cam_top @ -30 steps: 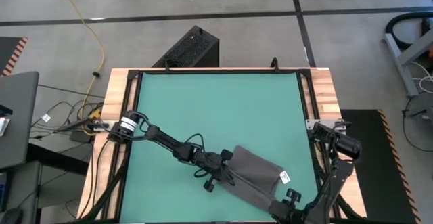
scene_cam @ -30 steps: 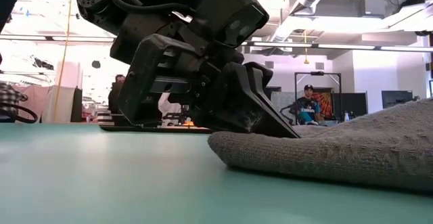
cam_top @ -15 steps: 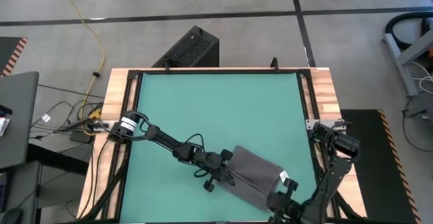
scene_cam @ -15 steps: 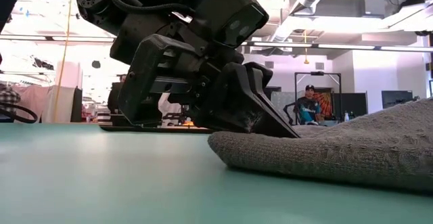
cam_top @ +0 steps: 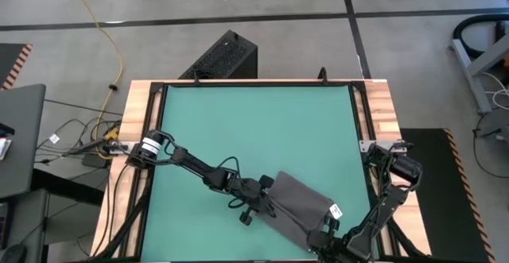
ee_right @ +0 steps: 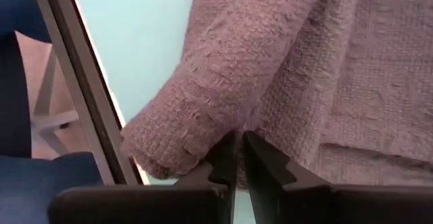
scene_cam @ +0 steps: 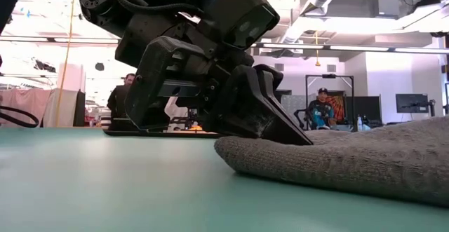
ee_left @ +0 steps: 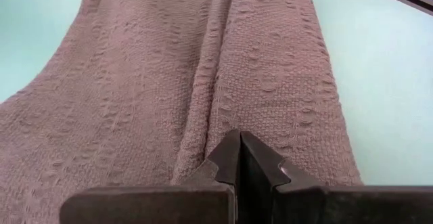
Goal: Roll towel into tight, uniform cylinder
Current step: Roll the gray towel
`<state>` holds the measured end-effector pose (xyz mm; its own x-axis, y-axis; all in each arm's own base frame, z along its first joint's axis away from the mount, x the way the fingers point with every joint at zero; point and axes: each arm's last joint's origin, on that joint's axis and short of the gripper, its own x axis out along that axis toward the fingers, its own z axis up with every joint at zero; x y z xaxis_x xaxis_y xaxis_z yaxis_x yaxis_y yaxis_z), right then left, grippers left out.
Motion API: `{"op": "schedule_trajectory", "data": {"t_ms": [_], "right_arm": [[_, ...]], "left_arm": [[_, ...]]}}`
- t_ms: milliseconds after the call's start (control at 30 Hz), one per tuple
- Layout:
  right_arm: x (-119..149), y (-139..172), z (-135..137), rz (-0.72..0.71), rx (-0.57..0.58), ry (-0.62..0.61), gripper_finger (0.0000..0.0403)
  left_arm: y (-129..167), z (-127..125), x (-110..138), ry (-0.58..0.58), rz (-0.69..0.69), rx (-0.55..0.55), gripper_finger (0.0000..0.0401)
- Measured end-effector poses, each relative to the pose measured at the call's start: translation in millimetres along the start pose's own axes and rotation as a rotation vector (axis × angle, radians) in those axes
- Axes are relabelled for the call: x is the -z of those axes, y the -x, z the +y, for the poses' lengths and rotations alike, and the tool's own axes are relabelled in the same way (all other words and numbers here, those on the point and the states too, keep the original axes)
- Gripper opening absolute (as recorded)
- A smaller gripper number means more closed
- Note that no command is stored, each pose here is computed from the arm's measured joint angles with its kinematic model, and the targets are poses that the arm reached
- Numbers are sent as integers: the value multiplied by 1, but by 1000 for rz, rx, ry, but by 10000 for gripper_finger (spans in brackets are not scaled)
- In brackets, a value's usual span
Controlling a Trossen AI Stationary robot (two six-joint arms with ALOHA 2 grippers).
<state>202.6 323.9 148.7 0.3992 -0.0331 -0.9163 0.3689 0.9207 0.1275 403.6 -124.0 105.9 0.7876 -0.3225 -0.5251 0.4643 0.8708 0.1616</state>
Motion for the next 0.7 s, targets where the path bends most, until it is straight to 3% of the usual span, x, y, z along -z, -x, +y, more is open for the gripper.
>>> {"op": "schedule_trajectory", "data": {"t_ms": [200, 433, 600, 700], "right_arm": [[15, 11, -2, 28, 58, 9, 55], [30, 47, 18, -25, 3, 19, 58], [13, 72, 29, -230, -5, 95, 69], [-10, 69, 29, -241, 38, 179, 83]], "left_arm": [[0, 0, 0, 7, 0, 0, 0], [0, 0, 0, 18, 4, 1, 0], [0, 0, 0, 18, 3, 0, 0], [0, 0, 0, 24, 3, -1, 0]]}}
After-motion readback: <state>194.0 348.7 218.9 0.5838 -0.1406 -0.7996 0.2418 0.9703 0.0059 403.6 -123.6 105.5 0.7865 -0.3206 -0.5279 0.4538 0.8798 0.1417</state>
